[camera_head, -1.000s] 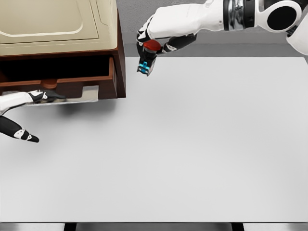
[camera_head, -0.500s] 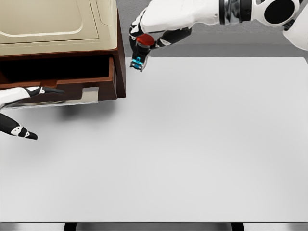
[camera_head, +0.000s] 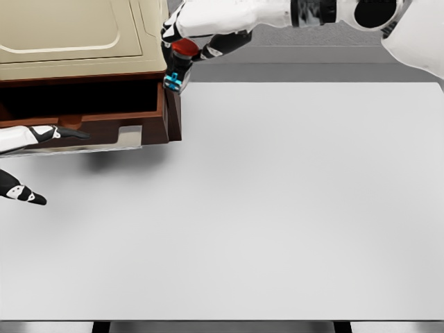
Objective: Open the cabinet drawer with left arm, and place a switch into the drawer with right arm
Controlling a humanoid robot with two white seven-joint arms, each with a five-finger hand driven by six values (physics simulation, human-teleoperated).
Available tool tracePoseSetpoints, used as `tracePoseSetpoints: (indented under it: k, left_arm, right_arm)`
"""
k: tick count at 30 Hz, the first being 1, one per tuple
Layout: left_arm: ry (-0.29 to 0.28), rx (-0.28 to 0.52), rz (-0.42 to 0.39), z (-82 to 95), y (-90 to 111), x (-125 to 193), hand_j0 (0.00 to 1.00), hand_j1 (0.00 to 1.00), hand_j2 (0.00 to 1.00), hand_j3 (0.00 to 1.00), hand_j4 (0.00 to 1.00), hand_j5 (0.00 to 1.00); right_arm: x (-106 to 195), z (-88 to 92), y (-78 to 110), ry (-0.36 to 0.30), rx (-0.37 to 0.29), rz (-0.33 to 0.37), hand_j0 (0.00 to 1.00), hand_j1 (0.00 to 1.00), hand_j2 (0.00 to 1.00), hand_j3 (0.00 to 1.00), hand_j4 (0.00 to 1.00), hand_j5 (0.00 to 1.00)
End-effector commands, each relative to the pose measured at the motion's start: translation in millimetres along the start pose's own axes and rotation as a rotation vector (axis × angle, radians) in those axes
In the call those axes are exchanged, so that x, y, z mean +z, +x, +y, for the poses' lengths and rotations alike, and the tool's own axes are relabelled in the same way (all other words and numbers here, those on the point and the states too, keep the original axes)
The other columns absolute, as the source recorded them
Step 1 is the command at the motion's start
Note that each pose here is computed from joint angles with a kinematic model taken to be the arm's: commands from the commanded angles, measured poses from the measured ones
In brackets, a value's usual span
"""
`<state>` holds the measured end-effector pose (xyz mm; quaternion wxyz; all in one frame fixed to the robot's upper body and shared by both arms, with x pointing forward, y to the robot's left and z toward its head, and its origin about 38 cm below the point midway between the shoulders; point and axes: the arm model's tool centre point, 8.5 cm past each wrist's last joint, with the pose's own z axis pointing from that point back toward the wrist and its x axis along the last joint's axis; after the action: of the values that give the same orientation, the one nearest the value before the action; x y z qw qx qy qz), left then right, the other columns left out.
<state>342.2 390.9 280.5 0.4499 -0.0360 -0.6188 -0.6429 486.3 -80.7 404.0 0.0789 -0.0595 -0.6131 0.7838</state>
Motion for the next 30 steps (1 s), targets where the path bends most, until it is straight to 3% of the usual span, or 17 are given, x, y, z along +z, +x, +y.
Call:
tracePoseSetpoints:
  k: [1, 5, 7, 22, 30]
  left_arm:
    - [0.002, -0.002, -0.006, 1.4, 3.2, -0.4, 1.00, 1.00, 1.00, 1.00, 1.00, 1.00]
    - [0.000, -0.005, -0.008, 1.6, 4.1, -0.9, 1.00, 1.00, 1.00, 1.00, 1.00, 1.00]
    - [0.010, -0.051, -0.020, 11.5, 12.8, -0.6, 1.00, 1.00, 1.00, 1.00, 1.00, 1.00]
    - [-0.024, -0.067, -0.053, 3.5, 21.7, -9.6, 1.00, 1.00, 1.00, 1.00, 1.00, 1.00]
    - [-0.028, -0.072, -0.057, 3.1, 23.0, -10.8, 1.00, 1.00, 1.00, 1.00, 1.00, 1.00]
  right_arm:
    - [-4.8, -15.0, -0.3, -0.032, 0.030, 0.007, 0.51, 0.51, 0.51, 0.51, 0.51, 0.51]
    - [-12.7, -17.3, 0.2, -0.047, 0.024, -0.001, 0.51, 0.51, 0.51, 0.51, 0.51, 0.51]
    - [-19.7, -16.1, -0.6, -0.045, 0.017, -0.004, 0.51, 0.51, 0.51, 0.51, 0.51, 0.51]
    - [-53.1, -9.3, -5.2, -0.043, -0.019, -0.008, 0.51, 0.51, 0.51, 0.51, 0.51, 0.51]
    - [-72.5, -2.5, -18.8, -0.028, -0.051, 0.035, 0.51, 0.51, 0.51, 0.51, 0.51, 0.51]
